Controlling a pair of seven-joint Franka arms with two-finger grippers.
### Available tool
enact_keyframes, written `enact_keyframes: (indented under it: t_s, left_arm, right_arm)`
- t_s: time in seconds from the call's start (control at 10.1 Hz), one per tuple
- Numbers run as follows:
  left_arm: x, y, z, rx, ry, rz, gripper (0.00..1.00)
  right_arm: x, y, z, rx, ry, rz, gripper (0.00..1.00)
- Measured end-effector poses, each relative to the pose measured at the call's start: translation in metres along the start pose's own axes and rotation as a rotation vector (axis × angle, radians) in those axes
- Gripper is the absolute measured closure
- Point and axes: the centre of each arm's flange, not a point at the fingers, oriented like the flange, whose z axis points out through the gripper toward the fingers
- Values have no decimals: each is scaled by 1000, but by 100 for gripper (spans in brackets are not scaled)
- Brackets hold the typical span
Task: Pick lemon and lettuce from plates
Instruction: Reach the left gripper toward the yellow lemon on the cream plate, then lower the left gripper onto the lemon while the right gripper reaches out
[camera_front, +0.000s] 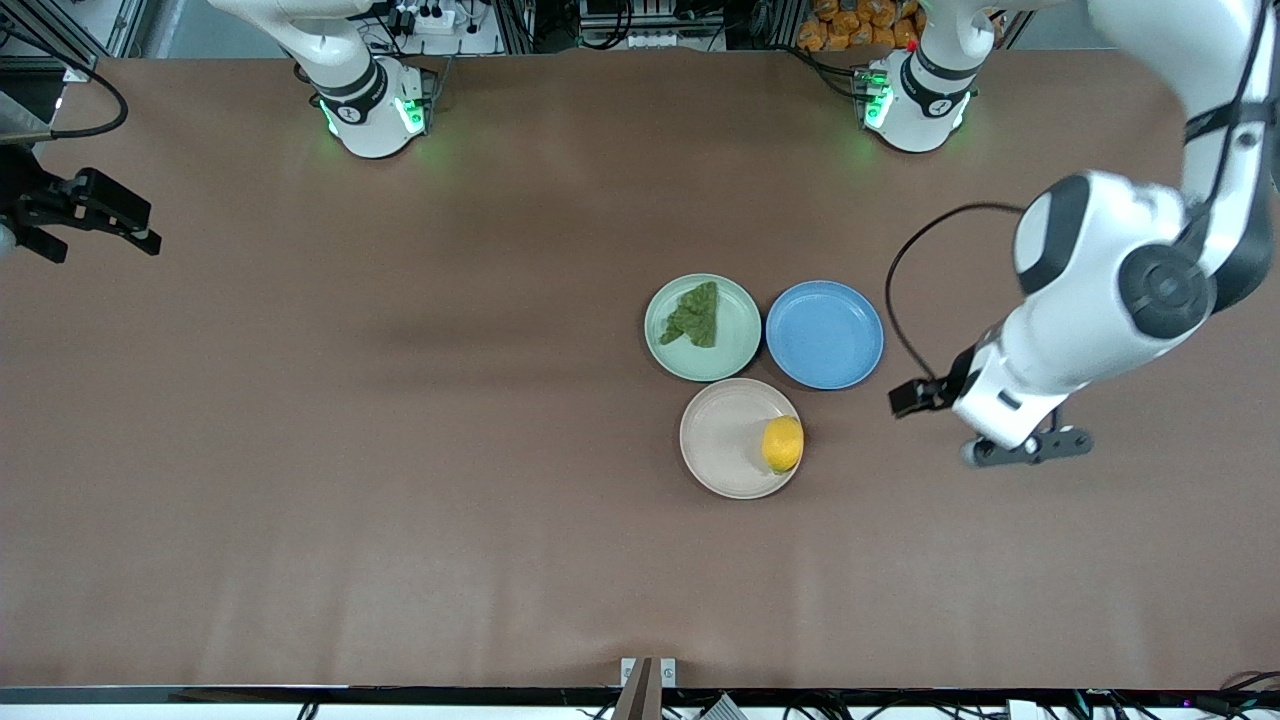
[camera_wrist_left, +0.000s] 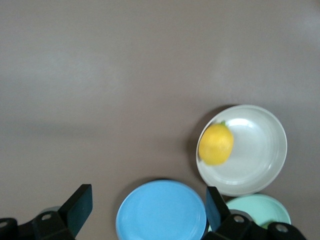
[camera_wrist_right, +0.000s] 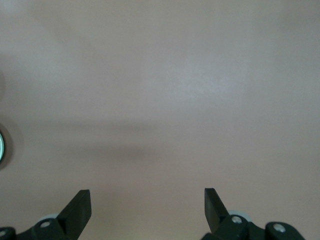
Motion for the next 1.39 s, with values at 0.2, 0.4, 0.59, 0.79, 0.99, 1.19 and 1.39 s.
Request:
enact_keyframes:
  t_s: [0.2,0.4,0.59,0.79,0.99,1.19,1.39]
  left_arm:
    - [16,6,52,-44,3,-96,0]
    - [17,33,88,-69,16,-141,0]
    - [10,64,109,-85,40,-132,0]
    - [4,79,129,-69,56,-116,0]
    - [-5,96,151,-47,60,-88,0]
    - [-15,112,170,-41,58,-61,0]
    - [-23,121,183,-35,48,-45,0]
  right_arm:
    - [-1,-1,3,1,-19,-2,0]
    - [-1,-2,9,2,-31,-4,0]
    - [-1,-9,18,2,-50,-16,0]
    - [0,-21,19,2,-51,-36,0]
    - [0,-35,20,3,-51,-44,0]
    - [2,-51,22,6,-39,-53,0]
    - [8,-97,34,13,-21,-12,0]
